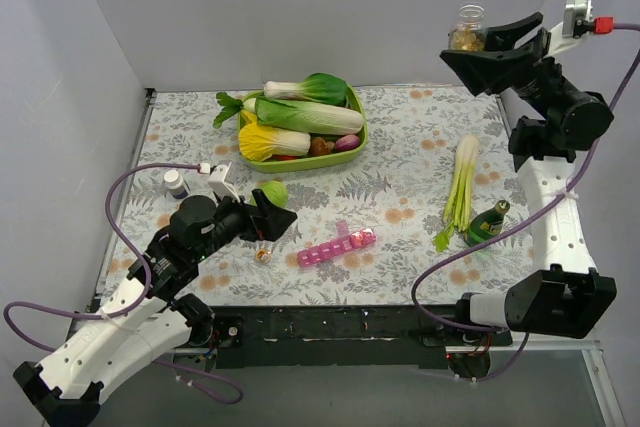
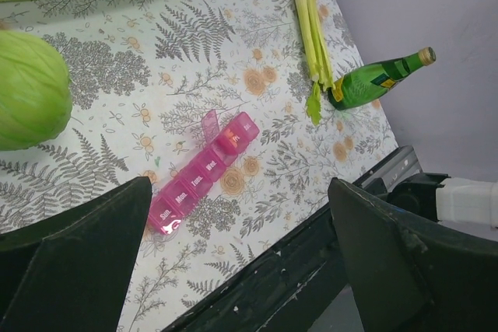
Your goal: Sort the pills into containers
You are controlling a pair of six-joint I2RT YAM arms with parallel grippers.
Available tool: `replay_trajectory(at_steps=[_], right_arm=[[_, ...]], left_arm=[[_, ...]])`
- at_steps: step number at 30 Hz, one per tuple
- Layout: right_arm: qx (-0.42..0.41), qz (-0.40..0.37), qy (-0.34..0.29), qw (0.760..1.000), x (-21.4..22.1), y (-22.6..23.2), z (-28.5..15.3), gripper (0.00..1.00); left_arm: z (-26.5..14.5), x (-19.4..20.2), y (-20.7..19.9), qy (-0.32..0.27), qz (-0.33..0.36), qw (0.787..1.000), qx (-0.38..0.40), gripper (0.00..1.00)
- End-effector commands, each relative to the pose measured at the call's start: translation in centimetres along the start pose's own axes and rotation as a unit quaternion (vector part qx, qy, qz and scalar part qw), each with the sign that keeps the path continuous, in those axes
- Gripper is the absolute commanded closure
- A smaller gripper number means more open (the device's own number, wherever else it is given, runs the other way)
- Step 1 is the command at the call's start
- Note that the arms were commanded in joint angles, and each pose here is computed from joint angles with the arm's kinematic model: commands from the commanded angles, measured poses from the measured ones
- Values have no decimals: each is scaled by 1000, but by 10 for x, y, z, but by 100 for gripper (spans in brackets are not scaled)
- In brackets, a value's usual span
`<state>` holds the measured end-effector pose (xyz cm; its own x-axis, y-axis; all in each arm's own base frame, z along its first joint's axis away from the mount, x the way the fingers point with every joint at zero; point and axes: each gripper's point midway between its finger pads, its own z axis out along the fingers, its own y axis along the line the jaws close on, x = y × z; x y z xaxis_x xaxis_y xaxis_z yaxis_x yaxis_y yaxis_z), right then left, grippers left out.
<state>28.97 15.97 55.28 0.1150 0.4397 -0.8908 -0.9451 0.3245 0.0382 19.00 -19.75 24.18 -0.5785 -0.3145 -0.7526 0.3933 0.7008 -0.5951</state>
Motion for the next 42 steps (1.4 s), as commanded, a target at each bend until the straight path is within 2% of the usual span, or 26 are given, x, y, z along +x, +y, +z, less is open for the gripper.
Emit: replay_trajectory(at_steps=[1, 3, 4, 6, 7, 9, 10, 13, 15, 17, 21, 28, 35, 42], right_arm=[[-148, -20, -70, 986, -31, 109, -4, 99], [-201, -77, -66, 974, -30, 144, -13, 99], [-174, -82, -68, 979, -35, 130, -16, 99], [-62, -68, -99, 991, -55, 69, -28, 99], [-50, -39, -109, 992, -58, 58, -31, 99], [-76, -55, -115, 989, -63, 75, -33, 99], [-94, -89, -117, 985, -65, 96, -33, 99], [-87, -112, -87, 986, -47, 97, -35, 99], [-61, -106, -48, 991, -16, 73, -42, 99], [-90, -130, 3, 987, 19, 80, -50, 98], [-132, -88, 105, 982, 120, 82, -77, 98], [-191, -46, 202, 960, 226, 101, -127, 98], [-263, -14, 254, 931, 291, 129, -164, 97], [-253, 28, 248, 935, 306, 112, -156, 98]], left_arm=[[-1, -11, -10, -16, 10, 1000, 21, 2], [0, -11, -10, -15, 20, 999, 21, 2], [2, -10, -8, -11, 21, 1000, 18, 2], [4, -9, -10, -9, 23, 999, 24, 2], [4, -8, -11, -6, 25, 999, 27, 2], [4, -6, -12, -2, 28, 999, 32, 2], [3, -5, -12, -2, 30, 999, 32, 2], [0, -4, -10, -6, 41, 999, 35, 2], [-2, -5, -14, -9, 52, 997, 48, 2], [-3, -6, -15, -12, 68, 996, 53, 2], [-1, -7, -11, -14, 97, 994, 49, 2], [8, 3, -2, 0, 135, 990, 46, 2], [17, 11, 5, 11, 168, 985, 47, 2], [23, 18, 10, 19, 183, 982, 50, 2]])
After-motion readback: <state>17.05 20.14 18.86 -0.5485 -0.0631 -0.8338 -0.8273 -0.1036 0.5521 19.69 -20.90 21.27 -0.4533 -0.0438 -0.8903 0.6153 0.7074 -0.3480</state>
